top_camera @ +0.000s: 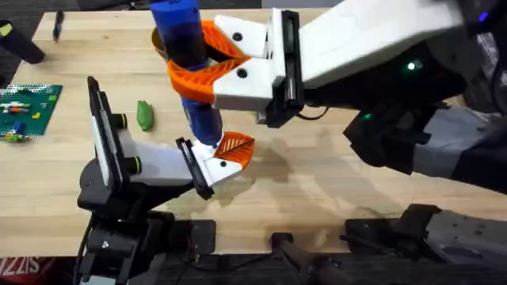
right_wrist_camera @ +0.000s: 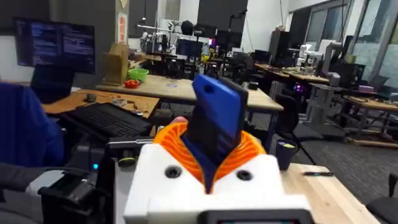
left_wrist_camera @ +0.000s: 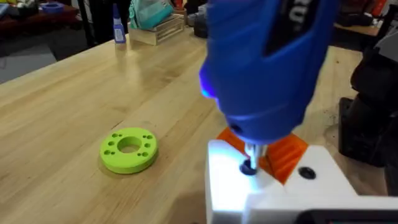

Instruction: Pick up the gripper from the table and insert it into the empty holder that is missing its gripper. Then pick up a screw, insert it into the mounting hole, and use the screwdriver to tighten it. Finally, clean up the table by picking up the vegetable and placing it into the bucket.

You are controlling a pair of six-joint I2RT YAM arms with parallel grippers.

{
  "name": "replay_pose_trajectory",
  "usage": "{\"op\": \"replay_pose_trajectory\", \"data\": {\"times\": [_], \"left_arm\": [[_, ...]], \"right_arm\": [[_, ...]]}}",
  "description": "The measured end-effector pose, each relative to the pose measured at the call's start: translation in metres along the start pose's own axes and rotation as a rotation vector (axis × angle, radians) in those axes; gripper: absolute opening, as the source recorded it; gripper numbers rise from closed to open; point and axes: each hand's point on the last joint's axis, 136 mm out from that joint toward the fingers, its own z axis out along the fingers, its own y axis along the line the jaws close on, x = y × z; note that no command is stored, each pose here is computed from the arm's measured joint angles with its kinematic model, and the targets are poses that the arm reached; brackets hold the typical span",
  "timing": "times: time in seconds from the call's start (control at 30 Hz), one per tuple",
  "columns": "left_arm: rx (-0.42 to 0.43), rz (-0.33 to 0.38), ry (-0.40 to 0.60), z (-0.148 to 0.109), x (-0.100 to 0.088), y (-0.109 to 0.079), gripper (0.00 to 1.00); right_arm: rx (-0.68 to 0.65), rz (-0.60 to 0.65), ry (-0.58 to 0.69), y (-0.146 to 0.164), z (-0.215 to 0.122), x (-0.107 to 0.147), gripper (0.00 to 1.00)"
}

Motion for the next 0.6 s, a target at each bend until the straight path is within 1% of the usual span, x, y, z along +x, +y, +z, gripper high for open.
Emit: {"op": "replay_pose_trajectory", "data": {"times": [0.6], "left_arm": [[0.0,0.0,0.0,0.0,0.0,0.0,0.006]], "right_arm": [[-0.002,-0.008,0.001,-0.001,-0.0012,0.0,0.022]]}}
